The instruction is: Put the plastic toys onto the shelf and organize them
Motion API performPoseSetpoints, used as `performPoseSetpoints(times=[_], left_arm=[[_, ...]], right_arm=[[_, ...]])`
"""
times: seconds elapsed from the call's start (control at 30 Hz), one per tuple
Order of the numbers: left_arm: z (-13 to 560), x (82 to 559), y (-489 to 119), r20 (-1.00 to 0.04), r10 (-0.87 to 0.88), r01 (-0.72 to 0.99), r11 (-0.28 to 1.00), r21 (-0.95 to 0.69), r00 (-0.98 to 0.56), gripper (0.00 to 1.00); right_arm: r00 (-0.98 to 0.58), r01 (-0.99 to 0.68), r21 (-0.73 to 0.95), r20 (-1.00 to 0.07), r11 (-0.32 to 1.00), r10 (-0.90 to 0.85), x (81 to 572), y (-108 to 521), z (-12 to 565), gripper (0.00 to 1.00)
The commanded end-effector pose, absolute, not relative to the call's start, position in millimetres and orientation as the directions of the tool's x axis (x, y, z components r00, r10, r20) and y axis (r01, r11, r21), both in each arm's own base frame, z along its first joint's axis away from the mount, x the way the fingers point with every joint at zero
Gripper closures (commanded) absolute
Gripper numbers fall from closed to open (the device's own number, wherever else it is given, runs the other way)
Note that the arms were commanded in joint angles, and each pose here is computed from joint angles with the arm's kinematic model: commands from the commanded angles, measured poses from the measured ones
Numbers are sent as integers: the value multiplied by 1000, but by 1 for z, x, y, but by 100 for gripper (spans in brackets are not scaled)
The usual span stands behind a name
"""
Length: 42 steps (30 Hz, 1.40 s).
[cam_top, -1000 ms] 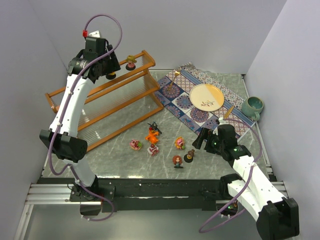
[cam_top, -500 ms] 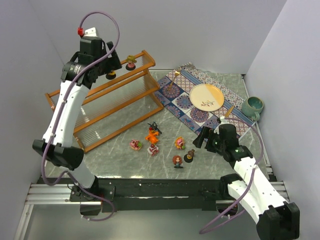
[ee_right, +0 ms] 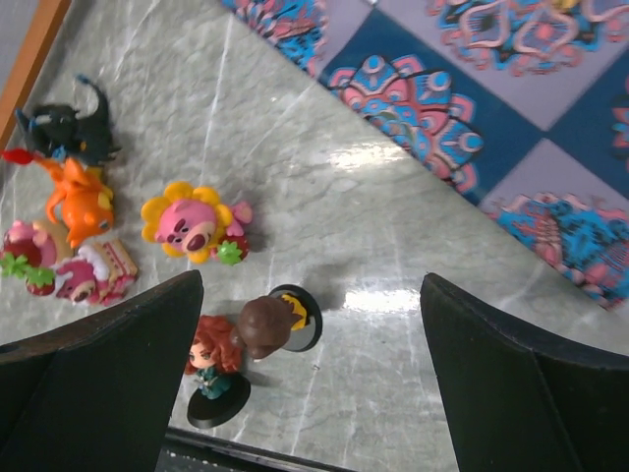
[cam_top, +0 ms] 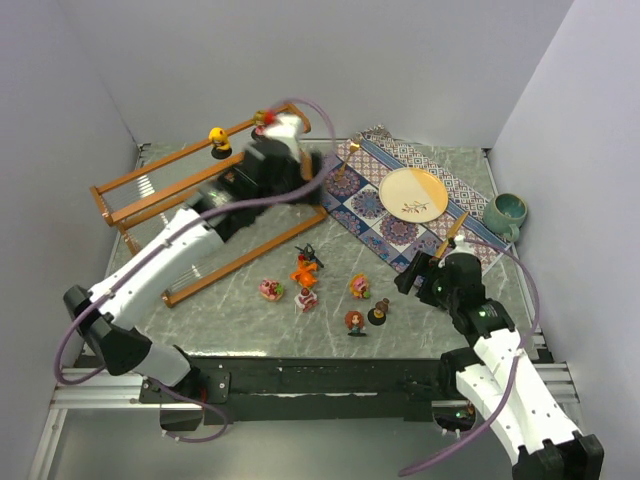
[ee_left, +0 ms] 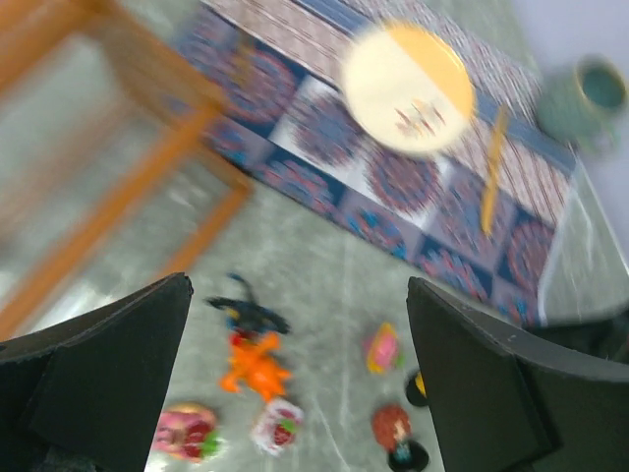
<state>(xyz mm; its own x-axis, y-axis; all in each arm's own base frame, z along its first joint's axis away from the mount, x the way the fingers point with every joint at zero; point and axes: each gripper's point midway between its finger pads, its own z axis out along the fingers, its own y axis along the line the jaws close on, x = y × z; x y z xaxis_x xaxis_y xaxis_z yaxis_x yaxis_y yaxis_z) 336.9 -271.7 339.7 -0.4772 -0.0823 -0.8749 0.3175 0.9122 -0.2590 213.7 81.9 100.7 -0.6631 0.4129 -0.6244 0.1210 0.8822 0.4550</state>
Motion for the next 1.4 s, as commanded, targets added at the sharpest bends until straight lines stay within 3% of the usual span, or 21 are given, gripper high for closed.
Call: performPoseSetpoints(times=[0.0, 0.1, 0.5, 0.67, 0.77, 1.37], left_arm=[[322, 298, -345, -894, -32, 504, 816, -282, -447, 3], [287, 256, -389, -883, 48, 589, 762, -269, -467, 4], [162, 188, -466, -810, 152, 596, 754, -275, -566, 14], [119, 170, -477, -783, 209, 572, 791, -218, -586, 25], [106, 167, -475, -783, 216, 555, 809, -190, -583, 31], [77, 185, -480, -794, 233, 492, 866, -93, -561, 42]], right_arm=[[-539, 190, 442, -699, 877, 470, 223, 61, 138, 1], [-486, 231, 431, -726, 873, 487, 223, 49, 153, 1], [-305, 433, 353, -808, 829, 504, 219, -3, 190, 0], [-304, 422, 336, -823, 842, 480, 220, -4, 191, 0], [-316, 408, 330, -824, 852, 470, 220, -2, 187, 0], [-358, 345, 344, -812, 873, 461, 221, 11, 179, 0]])
